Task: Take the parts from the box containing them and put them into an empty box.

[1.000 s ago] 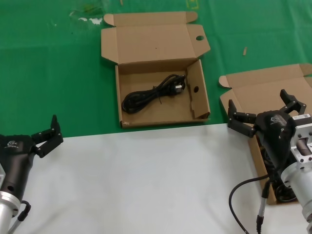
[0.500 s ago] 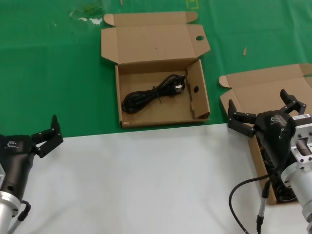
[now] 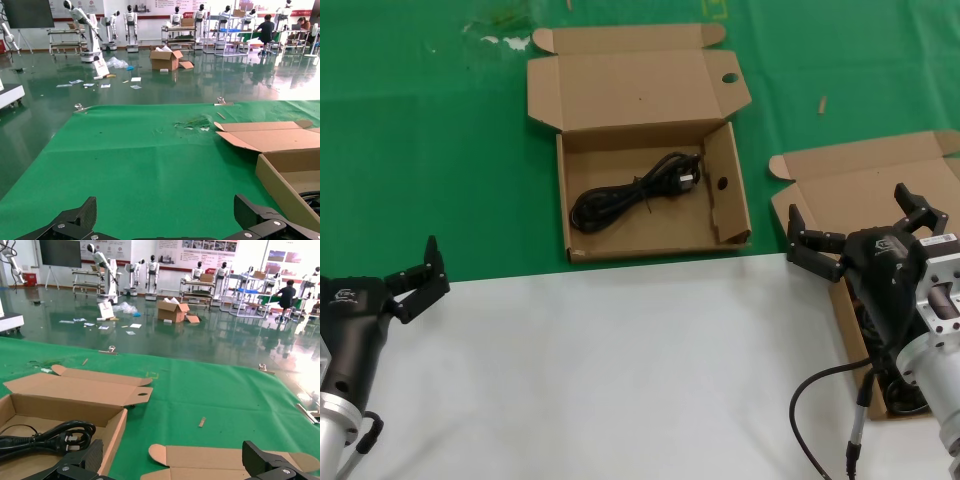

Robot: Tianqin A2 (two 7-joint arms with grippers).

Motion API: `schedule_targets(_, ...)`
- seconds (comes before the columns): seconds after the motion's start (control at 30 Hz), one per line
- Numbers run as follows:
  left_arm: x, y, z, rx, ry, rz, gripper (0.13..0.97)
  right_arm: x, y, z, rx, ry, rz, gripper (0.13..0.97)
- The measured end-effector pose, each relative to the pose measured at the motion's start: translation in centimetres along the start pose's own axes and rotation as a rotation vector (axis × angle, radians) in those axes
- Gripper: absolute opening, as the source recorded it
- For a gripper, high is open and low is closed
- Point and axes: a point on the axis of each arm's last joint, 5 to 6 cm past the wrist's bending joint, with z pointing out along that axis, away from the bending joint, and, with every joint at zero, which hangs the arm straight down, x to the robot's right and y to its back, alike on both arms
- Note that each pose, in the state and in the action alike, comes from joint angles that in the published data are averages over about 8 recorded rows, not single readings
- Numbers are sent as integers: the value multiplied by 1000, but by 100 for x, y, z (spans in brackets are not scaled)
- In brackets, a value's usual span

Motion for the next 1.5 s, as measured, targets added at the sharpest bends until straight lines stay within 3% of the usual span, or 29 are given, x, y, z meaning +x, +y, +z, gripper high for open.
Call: schedule_targets(1.5,0,0,0,0,0,0,966,0,0,0,0,0,0,966)
